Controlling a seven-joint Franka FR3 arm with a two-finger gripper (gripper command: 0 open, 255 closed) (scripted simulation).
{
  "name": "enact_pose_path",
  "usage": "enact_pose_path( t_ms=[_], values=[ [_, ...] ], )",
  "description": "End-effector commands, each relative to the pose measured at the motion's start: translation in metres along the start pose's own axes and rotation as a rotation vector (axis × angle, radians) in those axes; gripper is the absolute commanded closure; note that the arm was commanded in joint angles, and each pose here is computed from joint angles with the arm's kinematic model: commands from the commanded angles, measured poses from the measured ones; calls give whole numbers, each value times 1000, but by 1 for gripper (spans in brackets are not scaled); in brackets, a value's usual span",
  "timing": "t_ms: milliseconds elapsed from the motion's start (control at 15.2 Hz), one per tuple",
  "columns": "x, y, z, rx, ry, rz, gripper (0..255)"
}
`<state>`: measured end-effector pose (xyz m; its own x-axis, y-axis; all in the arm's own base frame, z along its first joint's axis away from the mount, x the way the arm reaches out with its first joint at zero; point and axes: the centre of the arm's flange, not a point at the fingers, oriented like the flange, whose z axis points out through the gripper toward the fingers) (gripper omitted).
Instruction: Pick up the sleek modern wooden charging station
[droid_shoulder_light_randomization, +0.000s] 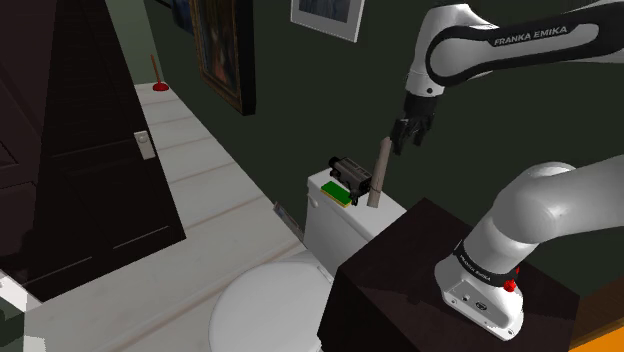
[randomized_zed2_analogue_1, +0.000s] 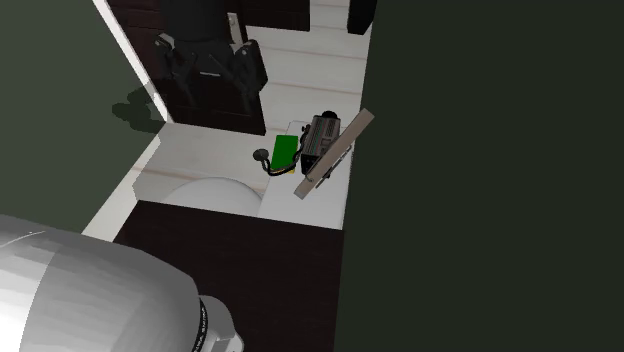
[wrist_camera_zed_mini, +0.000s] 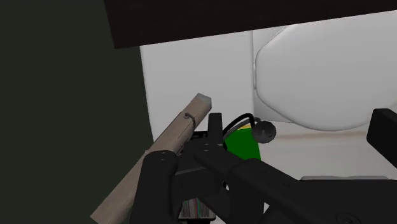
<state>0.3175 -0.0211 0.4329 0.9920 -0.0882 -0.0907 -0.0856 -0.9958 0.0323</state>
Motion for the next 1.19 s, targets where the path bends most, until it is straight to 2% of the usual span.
enact_pose_path(
  t_ms=[0,1122],
  values=[
    [11,5,24,-6,27,36,0],
    [85,75,209,-63,209,338,0]
  ],
)
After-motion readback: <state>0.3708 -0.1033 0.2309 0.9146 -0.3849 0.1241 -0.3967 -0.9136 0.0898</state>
